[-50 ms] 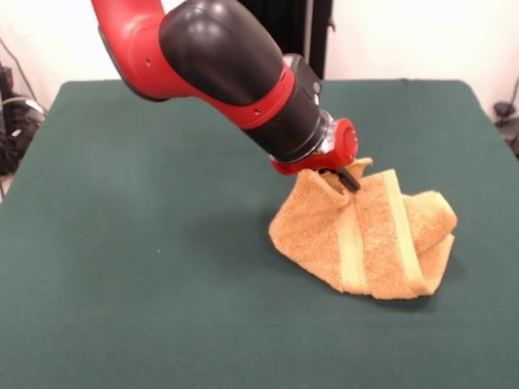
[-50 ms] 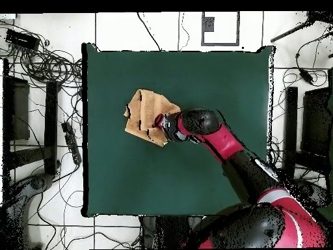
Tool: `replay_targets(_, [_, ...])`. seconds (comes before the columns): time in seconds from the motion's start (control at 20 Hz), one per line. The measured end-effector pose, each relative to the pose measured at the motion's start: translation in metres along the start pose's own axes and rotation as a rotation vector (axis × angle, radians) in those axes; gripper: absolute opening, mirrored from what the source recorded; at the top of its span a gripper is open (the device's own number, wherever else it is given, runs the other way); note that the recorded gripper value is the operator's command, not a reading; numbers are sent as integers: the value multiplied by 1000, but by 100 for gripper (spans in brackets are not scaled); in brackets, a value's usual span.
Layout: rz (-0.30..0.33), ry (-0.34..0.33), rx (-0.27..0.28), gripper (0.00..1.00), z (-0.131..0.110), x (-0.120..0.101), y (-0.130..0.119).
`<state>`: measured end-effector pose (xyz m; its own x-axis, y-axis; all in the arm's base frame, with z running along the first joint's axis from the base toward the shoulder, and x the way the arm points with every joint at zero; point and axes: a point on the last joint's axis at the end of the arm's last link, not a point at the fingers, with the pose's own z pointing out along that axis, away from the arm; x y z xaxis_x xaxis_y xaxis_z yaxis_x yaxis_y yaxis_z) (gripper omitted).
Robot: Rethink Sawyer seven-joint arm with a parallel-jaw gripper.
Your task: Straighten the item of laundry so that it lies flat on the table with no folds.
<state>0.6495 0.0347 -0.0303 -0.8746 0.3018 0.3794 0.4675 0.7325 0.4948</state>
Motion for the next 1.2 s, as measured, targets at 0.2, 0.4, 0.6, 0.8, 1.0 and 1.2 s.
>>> replay_targets(0.2, [0, -1, 1, 0, -1, 0, -1])
replay_targets(0.4, [-13, -1, 17, 0, 0, 2, -4])
replay_targets(0.6, [-43, -4, 67, 0, 4, 3, -17])
replay_targets(0.8, [-65, -5, 87, 0, 6, 1, -22])
replay_targets(1.0, [-75, 8, 93, 0, 9, -3, -28])
replay_targets(1.2, [-77, 20, 93, 0, 9, -6, -33])
